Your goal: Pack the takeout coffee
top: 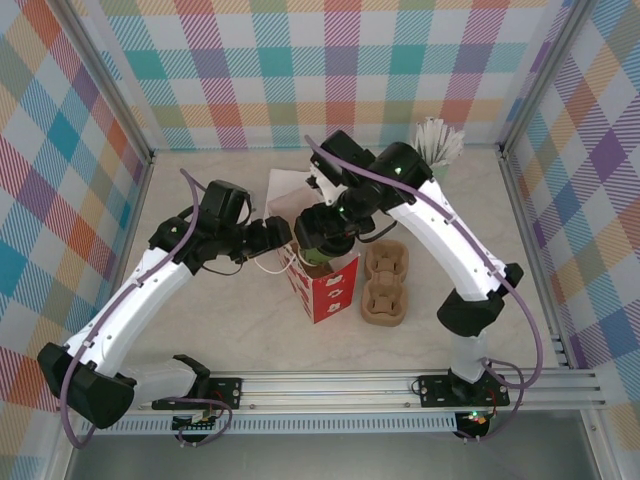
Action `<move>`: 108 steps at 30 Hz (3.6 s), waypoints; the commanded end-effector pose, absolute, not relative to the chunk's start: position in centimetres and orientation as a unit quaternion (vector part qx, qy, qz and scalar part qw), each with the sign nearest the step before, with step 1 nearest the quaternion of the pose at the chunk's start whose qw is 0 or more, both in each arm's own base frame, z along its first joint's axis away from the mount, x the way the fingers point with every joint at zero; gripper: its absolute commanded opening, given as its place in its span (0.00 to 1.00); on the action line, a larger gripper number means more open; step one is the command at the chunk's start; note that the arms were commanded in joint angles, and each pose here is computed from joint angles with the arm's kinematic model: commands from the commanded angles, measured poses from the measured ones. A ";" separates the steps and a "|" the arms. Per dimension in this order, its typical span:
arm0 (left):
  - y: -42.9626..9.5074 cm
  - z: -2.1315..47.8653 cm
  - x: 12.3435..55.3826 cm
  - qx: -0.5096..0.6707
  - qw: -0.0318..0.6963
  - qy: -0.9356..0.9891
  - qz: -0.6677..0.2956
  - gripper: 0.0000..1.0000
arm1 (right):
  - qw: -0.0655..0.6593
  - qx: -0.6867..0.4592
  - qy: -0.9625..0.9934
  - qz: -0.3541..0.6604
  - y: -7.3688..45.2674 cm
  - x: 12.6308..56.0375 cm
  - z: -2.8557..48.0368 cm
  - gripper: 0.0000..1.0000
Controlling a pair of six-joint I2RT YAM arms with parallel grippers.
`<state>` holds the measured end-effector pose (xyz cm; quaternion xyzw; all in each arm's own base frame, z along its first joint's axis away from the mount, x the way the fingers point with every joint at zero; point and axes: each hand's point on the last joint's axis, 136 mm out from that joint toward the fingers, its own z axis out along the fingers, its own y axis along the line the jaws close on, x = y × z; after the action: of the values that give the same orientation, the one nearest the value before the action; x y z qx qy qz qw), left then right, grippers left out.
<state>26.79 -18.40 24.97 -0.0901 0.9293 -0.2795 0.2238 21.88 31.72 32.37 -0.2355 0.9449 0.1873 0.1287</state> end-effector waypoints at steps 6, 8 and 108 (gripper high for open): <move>-18.2 24.9 25.9 -0.094 0.222 0.928 -0.284 0.77 | 0.107 -0.232 0.950 0.179 32.8 21.5 31.1 0.76; -18.1 24.8 25.9 -0.094 0.222 0.929 -0.281 0.77 | 0.101 -0.233 0.951 0.177 33.0 21.6 30.7 0.76; -11.2 28.7 22.1 -0.110 0.339 0.910 -0.210 0.94 | -0.022 -0.275 0.961 0.021 32.0 23.7 16.0 0.79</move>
<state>22.40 -11.78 27.97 -0.1129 0.9128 -0.2181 0.3262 23.71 32.07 16.75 -0.2704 0.9624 0.0227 -0.0097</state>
